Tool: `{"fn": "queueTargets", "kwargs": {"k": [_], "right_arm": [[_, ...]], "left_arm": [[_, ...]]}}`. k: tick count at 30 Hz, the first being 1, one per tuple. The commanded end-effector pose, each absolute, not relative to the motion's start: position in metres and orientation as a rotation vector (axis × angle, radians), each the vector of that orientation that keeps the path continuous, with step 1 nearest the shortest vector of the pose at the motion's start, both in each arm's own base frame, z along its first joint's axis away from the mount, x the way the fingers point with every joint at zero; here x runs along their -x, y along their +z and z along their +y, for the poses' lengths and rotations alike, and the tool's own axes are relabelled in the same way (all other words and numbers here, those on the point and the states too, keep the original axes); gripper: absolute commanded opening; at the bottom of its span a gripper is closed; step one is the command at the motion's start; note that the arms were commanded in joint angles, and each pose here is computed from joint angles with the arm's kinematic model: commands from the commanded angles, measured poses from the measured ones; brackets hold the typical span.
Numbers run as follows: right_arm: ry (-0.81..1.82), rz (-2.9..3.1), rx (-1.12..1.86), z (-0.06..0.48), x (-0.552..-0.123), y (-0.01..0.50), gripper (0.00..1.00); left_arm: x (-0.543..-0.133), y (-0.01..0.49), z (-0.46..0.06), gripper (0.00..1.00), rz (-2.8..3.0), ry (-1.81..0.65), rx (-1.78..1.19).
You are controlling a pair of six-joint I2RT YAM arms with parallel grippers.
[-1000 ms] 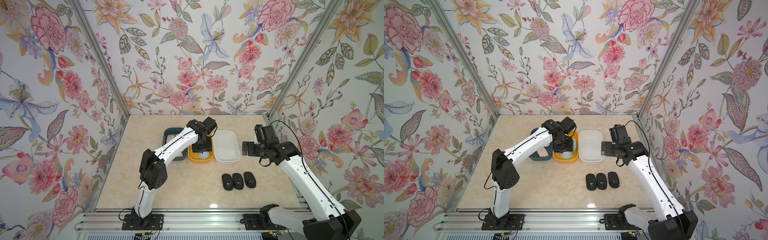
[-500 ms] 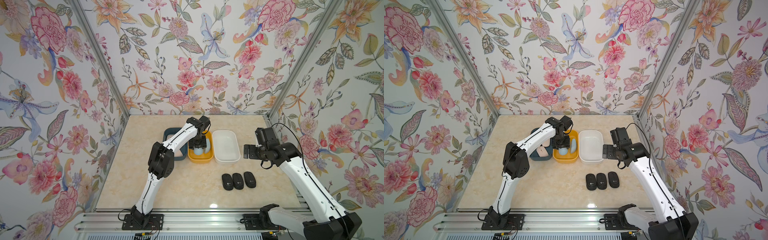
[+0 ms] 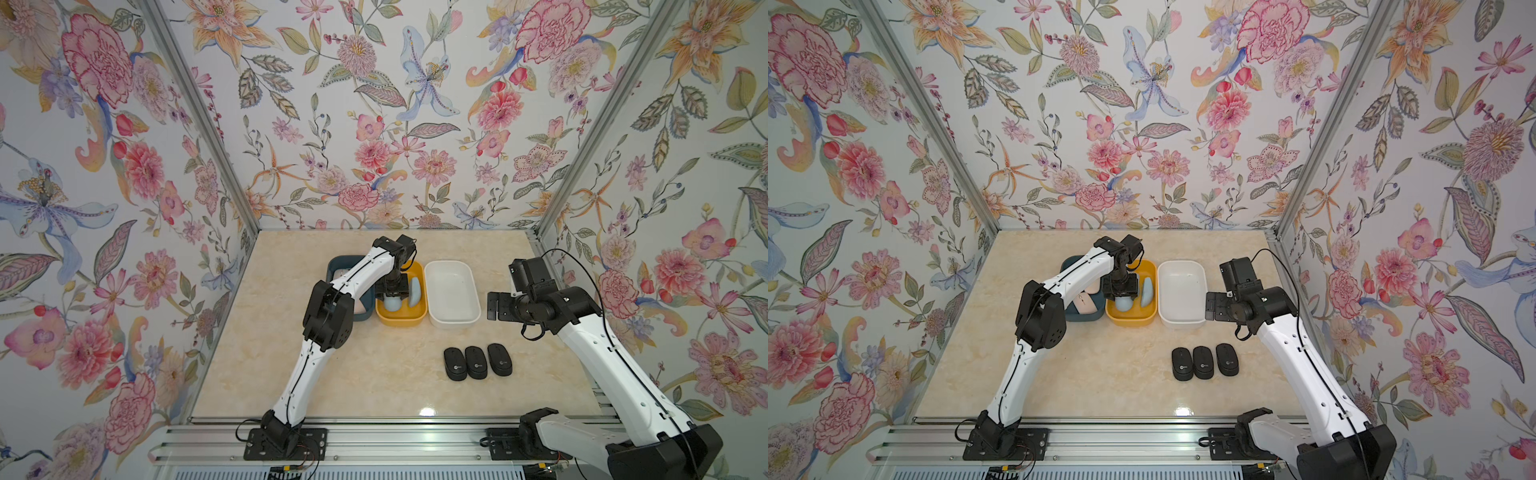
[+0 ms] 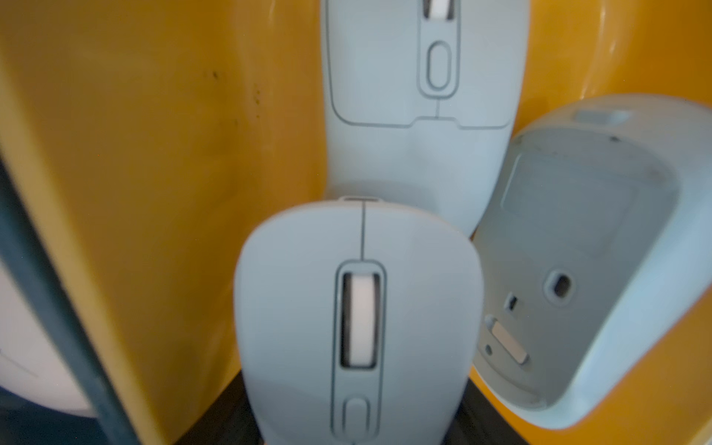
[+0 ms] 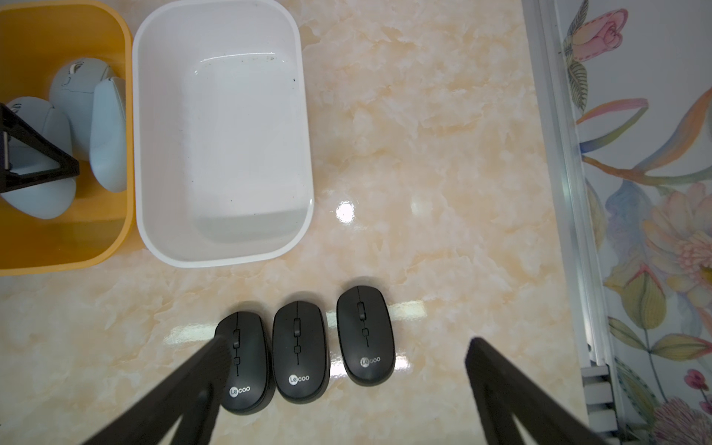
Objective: Place the mice by color into the storage box
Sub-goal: Place the mouse in the storage box.
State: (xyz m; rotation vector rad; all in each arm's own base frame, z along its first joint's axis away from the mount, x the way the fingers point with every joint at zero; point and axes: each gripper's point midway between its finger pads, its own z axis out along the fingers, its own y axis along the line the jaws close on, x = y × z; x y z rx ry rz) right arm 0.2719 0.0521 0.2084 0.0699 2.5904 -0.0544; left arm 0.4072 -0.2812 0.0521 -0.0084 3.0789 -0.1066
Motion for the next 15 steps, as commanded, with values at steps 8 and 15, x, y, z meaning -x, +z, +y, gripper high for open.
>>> {"fn": "queueTargets", "kwargs": {"k": [8, 15], "right_arm": [[-0.107, 2.671, -0.161, 0.037, -0.241, 0.187, 0.98], [-0.095, 2.687, -0.184, 0.037, -0.235, 0.182, 0.97]], "left_arm": [[-0.414, 0.039, -0.279, 0.66, 3.098, -0.089, -0.007], [-0.416, 0.046, -0.278, 0.74, 3.077, -0.084, -0.016]]}}
